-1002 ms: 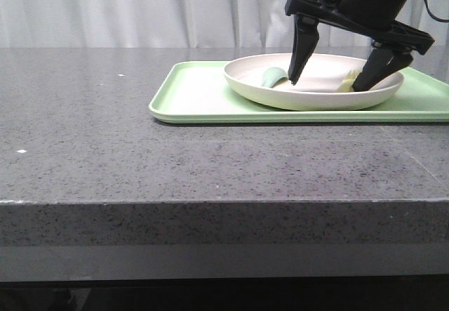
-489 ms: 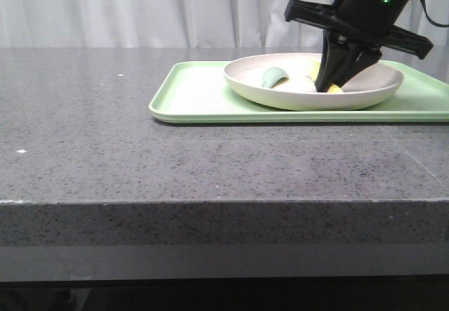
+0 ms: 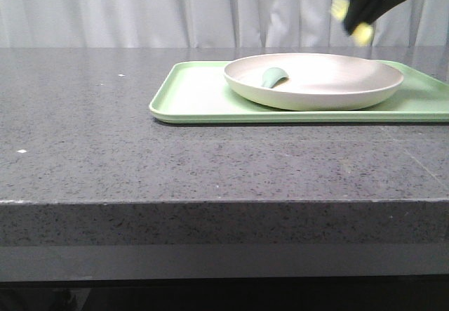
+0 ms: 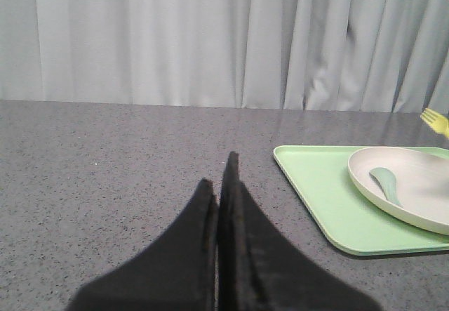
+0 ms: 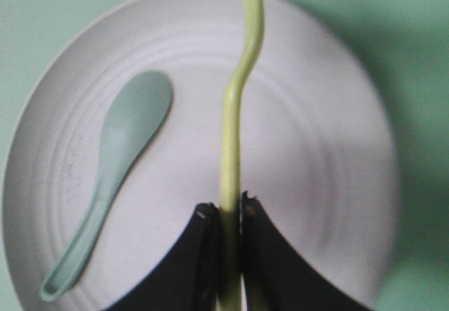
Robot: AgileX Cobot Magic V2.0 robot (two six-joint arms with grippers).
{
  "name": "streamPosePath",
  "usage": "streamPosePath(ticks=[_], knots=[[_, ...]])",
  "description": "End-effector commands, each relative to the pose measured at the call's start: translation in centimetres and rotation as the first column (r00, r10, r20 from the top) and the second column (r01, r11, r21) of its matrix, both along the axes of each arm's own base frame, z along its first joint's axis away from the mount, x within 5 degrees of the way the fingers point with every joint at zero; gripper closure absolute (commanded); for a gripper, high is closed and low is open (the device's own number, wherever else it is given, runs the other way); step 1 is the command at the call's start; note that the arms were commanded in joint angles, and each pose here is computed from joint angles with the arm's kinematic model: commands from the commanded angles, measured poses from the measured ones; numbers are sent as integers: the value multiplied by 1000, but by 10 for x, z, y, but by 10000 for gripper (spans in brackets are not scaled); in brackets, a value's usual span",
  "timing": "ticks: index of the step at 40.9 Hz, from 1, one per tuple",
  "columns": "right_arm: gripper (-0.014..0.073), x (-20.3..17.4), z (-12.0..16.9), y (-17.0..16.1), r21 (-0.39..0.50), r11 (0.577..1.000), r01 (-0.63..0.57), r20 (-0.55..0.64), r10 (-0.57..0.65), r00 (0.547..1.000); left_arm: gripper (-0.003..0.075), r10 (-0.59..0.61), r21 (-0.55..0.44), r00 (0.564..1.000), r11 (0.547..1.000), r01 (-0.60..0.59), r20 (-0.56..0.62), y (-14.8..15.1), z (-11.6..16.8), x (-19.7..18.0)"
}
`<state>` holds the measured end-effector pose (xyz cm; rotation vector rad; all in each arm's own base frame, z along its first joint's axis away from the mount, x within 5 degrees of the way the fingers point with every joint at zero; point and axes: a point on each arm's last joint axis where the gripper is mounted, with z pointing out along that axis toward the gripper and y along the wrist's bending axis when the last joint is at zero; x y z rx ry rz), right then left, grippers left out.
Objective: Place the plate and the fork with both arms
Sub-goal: 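Lift the fork with the right gripper and move it beside the plate, then lower the fork onto the tray and open the right gripper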
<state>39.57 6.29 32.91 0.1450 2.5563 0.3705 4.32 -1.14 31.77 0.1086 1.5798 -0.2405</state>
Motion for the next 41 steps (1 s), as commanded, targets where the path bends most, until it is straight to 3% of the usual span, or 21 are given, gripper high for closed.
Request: streamPosePath(ticks=[1, 14, 23, 27, 34, 41], knots=[[637, -8, 35, -25, -65, 998, 28, 111, -21, 994, 738, 8, -22, 996, 1000, -6, 92, 1, 15, -1], [637, 5, -9, -52, -192, 980, 44, -73, -59, 996, 738, 8, -22, 996, 1000, -6, 92, 1, 15, -1], [623, 14, -35, -52, -205, 978, 24, -166, -59, 984, 738, 8, -22, 996, 1000, -6, 92, 1, 15, -1], [557, 14, -36, -53, -205, 978, 23, -170, -59, 984, 738, 8, -22, 996, 1000, -6, 92, 1, 15, -1], [355, 13, -35, -53, -205, 978, 22, -174, -59, 983, 738, 8, -22, 996, 1000, -6, 92, 1, 15, -1], [239, 4, -9, -55, -224, 974, 37, -102, -61, 993, 738, 8, -22, 996, 1000, -6, 92, 1, 15, -1]])
